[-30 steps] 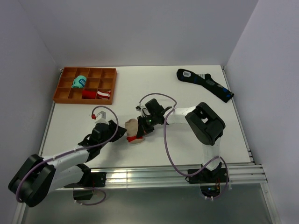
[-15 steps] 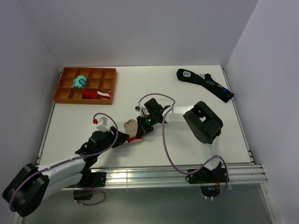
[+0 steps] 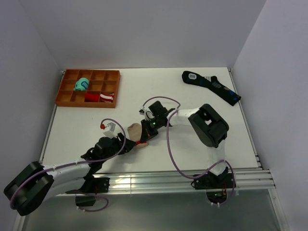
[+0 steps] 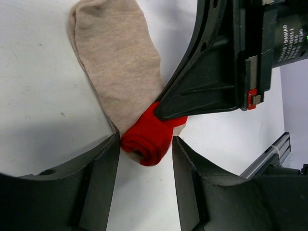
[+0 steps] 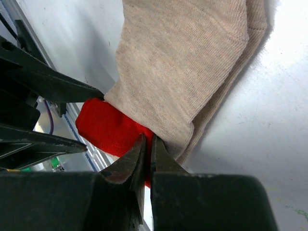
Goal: Roll the socks
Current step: Roll the sock at the center of the board.
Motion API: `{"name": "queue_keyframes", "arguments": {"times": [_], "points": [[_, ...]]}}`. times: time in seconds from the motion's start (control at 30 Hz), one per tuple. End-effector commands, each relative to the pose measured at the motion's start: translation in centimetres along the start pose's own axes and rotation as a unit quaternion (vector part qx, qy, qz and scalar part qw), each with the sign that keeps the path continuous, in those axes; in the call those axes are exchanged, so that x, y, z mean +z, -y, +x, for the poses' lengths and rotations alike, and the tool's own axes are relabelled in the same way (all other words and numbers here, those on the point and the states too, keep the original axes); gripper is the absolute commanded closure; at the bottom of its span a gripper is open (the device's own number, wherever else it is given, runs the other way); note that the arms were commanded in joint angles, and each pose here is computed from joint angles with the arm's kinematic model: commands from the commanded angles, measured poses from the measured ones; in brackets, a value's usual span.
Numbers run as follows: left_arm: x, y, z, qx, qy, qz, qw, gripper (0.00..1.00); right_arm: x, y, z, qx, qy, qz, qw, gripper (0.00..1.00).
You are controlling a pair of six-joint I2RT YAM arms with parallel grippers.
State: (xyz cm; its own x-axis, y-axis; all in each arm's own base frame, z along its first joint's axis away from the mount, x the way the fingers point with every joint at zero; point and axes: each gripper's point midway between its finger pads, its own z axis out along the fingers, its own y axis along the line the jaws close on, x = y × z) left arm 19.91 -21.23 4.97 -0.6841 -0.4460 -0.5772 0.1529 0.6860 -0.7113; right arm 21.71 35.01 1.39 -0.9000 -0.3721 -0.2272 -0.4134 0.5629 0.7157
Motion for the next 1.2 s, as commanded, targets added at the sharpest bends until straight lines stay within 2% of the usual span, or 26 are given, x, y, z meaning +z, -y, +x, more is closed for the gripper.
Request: {"name": "queue_keyframes", "arguments": {"times": [0.0,0.13,0.33,0.43,0.73,0.87,0.9,1.17], "points": [[0.5,1.3,-1.3,0.008,0.022,0.014,1.0,0.48,0.9,6.8,6.5,0.047,-0.084,0.121,0.988,1.0],[1.0,0.8,-0.8,0.004,0.013,0.003,1.0,0.51,1.0,6.5,6.6,0.044,-0.083,0.11,0.99,1.0],[1.5,1.1,-0.7,-0.007,0.007,0.006,1.0,0.61,1.0,6.5,6.8,0.039,-0.085,0.102,0.99,1.0],[1.7,1.2,-0.6,-0.007,0.001,0.003,1.0,0.68,0.9,6.1,6.7,0.031,-0.081,0.092,0.992,1.0],[2.1,0.8,0.5,-0.03,-0.03,-0.017,0.999,1.0,0.8,6.0,6.3,0.022,-0.062,0.092,0.994,1.0],[2.0,0.5,1.3,-0.045,-0.05,-0.029,0.997,1.0,0.6,5.8,5.7,0.022,-0.04,0.095,0.994,0.94],[1.9,0.7,1.6,-0.048,-0.061,-0.024,0.997,1.0,0.6,5.8,5.4,0.021,-0.034,0.096,0.995,0.89],[1.7,-1.1,3.3,-0.089,-0.124,-0.059,0.987,1.0,0.2,5.3,3.9,0.013,0.006,0.1,0.995,0.79]]}}
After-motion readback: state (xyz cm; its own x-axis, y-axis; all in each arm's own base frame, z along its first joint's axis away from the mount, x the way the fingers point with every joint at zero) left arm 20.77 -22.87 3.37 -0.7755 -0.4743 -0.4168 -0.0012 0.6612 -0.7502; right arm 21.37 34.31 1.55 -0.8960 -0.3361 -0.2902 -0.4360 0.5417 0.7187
